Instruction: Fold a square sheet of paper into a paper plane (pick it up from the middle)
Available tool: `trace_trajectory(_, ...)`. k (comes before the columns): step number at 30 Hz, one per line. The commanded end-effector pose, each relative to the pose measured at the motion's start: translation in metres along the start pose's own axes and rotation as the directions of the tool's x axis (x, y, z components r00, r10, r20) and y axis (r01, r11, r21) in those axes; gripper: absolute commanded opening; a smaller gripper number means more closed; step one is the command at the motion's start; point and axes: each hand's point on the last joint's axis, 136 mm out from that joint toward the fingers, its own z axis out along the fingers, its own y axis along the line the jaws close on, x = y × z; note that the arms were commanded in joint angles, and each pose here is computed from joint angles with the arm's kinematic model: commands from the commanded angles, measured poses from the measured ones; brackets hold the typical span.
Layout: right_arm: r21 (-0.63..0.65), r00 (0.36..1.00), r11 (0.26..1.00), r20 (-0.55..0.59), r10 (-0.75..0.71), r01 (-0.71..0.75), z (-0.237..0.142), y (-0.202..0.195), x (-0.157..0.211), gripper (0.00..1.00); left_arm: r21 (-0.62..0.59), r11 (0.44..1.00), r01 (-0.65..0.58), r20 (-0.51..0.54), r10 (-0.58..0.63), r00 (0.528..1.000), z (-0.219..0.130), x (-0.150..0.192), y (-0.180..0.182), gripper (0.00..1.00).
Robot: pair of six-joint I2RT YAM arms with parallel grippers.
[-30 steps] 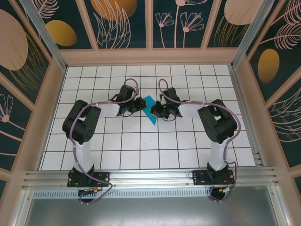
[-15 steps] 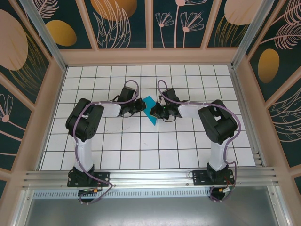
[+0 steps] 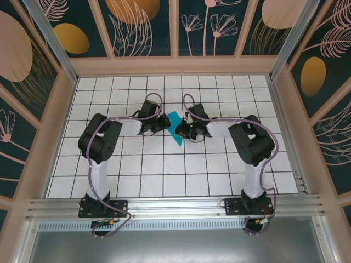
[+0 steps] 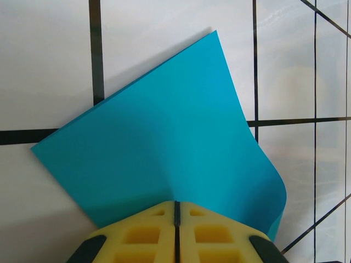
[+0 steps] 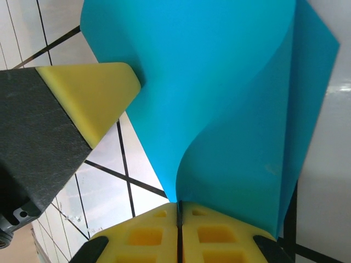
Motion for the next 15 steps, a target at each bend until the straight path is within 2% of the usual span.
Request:
trace_trajectory(1,-0.03,1.0,0.999,0.018,-0.017,0.018,0.0036,0.0107,-0.0069,0.1,-0.026,1.0,-0.004,-0.045,0.003,0.999,0.0095,0.0105,0.0102,0.1)
trace_trajectory(15,-0.023,1.0,1.0,0.009,-0.012,0.012,0.0088,0.0058,-0.0061,0.1,-0.024,1.0,0.0,-0.052,-0.001,0.999,0.0101,0.0127,0.011,0.1)
